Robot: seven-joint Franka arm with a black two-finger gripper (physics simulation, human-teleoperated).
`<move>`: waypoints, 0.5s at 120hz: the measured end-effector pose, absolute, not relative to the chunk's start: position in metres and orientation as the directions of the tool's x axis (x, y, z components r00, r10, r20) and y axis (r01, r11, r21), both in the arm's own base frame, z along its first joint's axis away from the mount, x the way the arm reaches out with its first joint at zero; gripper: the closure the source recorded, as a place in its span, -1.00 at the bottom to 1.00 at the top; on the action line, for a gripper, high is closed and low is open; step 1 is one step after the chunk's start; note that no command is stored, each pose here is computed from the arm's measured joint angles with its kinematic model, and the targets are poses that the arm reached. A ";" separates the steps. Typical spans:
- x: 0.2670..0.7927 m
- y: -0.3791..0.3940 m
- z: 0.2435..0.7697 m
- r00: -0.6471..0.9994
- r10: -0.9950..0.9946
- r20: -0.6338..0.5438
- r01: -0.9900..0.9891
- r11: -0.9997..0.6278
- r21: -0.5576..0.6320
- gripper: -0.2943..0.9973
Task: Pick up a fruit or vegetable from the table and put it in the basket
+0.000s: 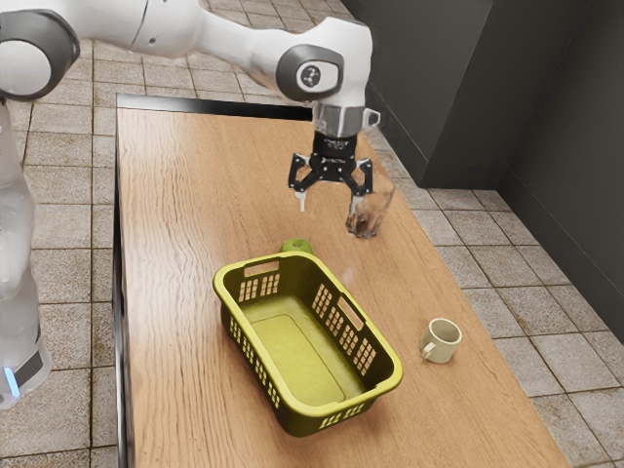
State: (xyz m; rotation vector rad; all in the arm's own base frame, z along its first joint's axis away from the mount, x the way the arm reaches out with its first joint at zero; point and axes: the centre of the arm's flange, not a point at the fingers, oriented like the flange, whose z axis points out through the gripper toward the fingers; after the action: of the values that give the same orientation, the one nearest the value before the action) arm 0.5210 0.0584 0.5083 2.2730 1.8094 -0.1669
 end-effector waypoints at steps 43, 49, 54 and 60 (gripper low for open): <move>0.489 0.023 0.472 0.327 0.916 -0.232 0.941 -0.294 0.166 -0.54; 0.489 0.024 0.469 0.328 0.915 -0.236 0.941 -0.294 0.170 -0.54; 0.488 0.025 0.468 0.328 0.914 -0.238 0.940 -0.293 0.174 -0.54; 0.486 0.033 0.464 0.314 0.918 -0.242 0.945 -0.278 0.173 -0.54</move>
State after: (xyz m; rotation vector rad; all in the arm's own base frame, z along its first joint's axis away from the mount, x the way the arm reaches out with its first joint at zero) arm 0.4861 0.0333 0.4639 2.3021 1.6837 -0.1362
